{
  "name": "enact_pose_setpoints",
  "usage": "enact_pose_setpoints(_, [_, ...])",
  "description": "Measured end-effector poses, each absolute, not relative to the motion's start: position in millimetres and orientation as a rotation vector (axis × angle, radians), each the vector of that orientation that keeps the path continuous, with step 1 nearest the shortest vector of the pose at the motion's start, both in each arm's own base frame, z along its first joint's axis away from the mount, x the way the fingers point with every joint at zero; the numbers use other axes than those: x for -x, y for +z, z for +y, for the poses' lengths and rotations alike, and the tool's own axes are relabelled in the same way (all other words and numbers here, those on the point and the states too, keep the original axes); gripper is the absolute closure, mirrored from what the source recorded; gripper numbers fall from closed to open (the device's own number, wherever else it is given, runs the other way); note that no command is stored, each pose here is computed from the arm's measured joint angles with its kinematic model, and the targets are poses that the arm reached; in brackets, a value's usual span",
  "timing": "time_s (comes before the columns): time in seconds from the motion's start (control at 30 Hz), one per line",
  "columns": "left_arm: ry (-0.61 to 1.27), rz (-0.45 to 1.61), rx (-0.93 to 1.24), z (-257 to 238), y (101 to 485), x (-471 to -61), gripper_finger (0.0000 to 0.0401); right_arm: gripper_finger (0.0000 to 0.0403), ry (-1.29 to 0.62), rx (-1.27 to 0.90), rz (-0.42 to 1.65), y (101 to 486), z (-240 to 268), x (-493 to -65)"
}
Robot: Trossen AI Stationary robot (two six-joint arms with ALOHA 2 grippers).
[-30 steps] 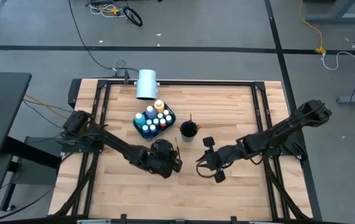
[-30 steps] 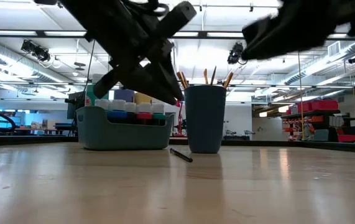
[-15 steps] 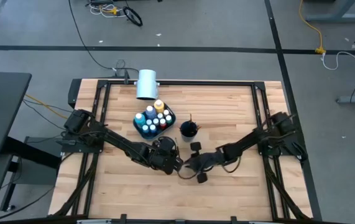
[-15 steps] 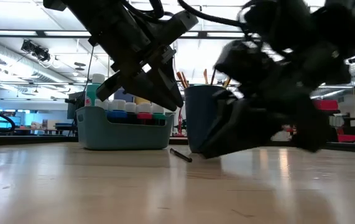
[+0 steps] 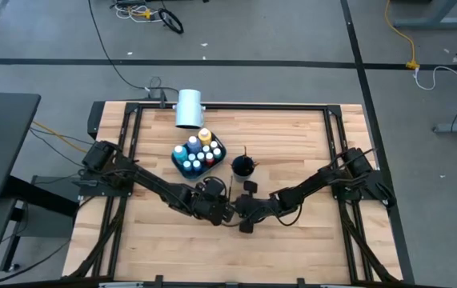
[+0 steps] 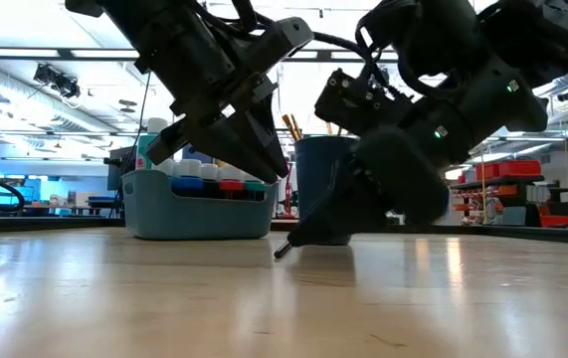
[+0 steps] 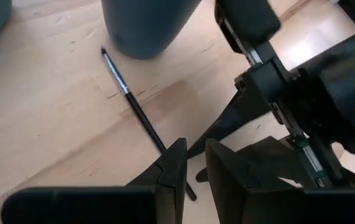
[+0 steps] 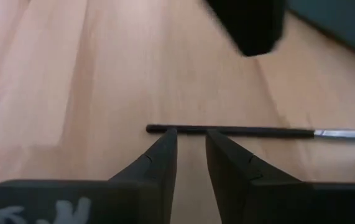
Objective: Pick & Place Paint Supplies
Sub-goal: Put the silver paint brush into the blue cup
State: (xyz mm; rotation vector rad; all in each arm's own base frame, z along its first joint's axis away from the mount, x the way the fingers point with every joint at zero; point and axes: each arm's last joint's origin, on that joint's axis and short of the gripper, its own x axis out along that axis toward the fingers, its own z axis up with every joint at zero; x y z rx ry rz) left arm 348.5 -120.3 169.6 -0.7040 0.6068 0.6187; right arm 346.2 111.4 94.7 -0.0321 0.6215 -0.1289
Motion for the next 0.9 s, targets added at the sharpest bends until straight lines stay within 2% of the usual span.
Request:
enact_pose_setpoints(0.17, [0.619,0.609,0.7,-120.1,169.5,-348.4,0.0334,0.0315,-0.043,0.28,0.619,95.8,113.6,-346.4])
enact_pose_setpoints(0.53, [0.598,0.608,0.665,-124.2,170.1,-347.6,0.0334,0.0315,0.062,0.338,0.65,100.1,116.7,-342.8])
enact_pose_setpoints(0.67, [0.572,0.597,0.609,-133.2,171.2,-345.0,0.0334,0.0314,0.128,0.382,0.711,125.0,119.7,-331.5])
enact_pose_setpoints(0.9, [0.55,0.548,0.601,-147.4,165.5,-346.7,0.0334,0.0314,0.156,0.393,0.722,194.6,108.4,-297.9])
